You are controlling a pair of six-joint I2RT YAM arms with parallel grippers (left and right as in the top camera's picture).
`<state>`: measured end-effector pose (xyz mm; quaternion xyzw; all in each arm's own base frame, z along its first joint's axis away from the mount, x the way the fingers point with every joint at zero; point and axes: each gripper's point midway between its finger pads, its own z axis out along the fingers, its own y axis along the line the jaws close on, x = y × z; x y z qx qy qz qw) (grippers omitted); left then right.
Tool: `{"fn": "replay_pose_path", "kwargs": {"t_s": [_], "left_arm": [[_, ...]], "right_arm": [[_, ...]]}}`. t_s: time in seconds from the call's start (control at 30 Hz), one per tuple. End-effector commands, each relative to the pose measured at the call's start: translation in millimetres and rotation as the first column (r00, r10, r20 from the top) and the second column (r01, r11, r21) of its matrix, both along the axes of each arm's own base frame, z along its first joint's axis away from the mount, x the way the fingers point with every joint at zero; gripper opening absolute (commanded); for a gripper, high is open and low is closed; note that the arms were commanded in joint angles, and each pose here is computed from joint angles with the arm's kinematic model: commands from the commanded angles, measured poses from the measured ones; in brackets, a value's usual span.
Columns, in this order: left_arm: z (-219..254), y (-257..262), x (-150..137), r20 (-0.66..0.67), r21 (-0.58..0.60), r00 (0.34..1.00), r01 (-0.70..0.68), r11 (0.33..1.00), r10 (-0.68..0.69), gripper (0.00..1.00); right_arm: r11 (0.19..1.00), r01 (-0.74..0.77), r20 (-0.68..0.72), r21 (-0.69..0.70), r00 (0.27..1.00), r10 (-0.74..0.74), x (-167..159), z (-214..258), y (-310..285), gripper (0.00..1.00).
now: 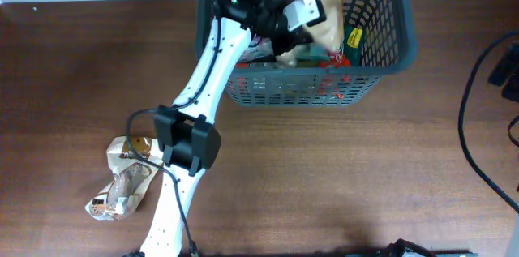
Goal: Pack container
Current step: 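Carry the tan pouch into the basket with the left gripper, then release the pouch and move the left gripper to the PaniRee pouch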
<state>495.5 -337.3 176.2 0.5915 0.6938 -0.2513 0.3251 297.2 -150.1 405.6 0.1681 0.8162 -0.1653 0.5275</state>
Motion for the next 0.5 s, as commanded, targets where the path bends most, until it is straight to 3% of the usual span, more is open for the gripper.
{"fn": "replay_pose_path", "kwargs": {"t_s": [0.0,0.03,0.17,0.27,0.37,0.47], "left_arm": [[23,8,8,0.085,-0.014,0.996,0.007,1.0,-0.006,0.83],[30,9,9,0.104,-0.022,0.995,0.005,1.0,-0.003,0.99],[77,18,21,0.19,-0.09,0.98,-0.042,0.995,0.058,0.99],[149,45,20,0.317,-0.149,0.941,-0.076,0.986,0.121,0.99],[207,99,31,0.356,-0.186,0.86,-0.319,0.929,0.366,0.99],[243,179,36,0.349,-0.197,0.696,-0.601,0.775,0.628,0.99]], "right_arm": [[1.0,-0.022,0.006,0.006,1.0,0.022,4,0,4,0.99],[1.0,-0.022,0.008,0.005,1.0,0.022,4,0,4,0.99],[1.0,-0.021,0.012,0.002,1.0,0.021,5,1,3,0.99],[1.0,-0.01,0.013,-0.004,1.0,0.01,4,2,1,0.99],[0.999,0.047,0.005,-0.026,0.999,-0.047,-2,3,-8,0.99],[0.995,0.092,0.002,-0.044,0.996,-0.092,-7,5,-14,0.99]]}}
